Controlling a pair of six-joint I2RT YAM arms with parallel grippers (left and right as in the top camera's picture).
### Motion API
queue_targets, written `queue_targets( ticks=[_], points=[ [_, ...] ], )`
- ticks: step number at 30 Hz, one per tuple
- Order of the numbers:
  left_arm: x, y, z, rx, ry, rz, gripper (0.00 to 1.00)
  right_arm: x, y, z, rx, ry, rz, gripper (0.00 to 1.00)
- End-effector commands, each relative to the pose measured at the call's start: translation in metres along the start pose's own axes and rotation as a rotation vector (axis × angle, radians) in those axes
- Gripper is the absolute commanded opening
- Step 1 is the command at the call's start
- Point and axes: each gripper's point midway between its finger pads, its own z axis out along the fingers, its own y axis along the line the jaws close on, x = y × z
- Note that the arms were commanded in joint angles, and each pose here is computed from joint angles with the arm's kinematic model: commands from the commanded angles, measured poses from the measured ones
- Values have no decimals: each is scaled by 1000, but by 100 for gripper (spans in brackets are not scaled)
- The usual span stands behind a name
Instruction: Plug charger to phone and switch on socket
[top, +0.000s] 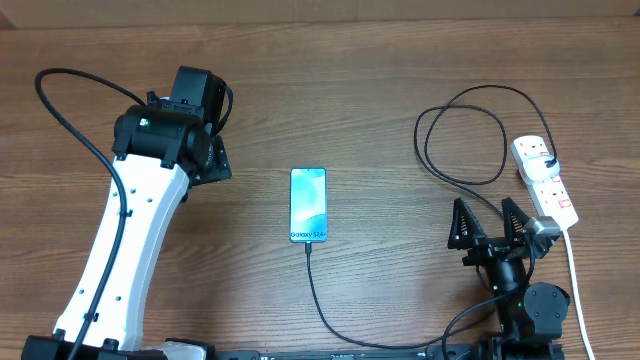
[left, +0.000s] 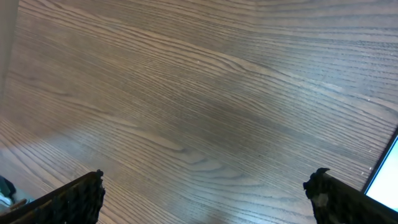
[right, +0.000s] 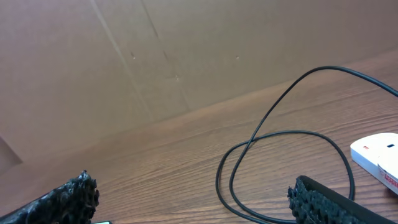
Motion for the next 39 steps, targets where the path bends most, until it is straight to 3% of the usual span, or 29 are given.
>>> queue_targets(
  ticks=[1,15,39],
  points=[
    [-1,11,-23,37,-71,-59,100,1,-2,0,9,-7,3,100],
    [31,89,-131,231,-441,-268,100,1,-2,0,9,-7,3,100],
    [65,136,-167,284,-613,-409,100,1,-2,0,9,-7,3,100]
  ],
)
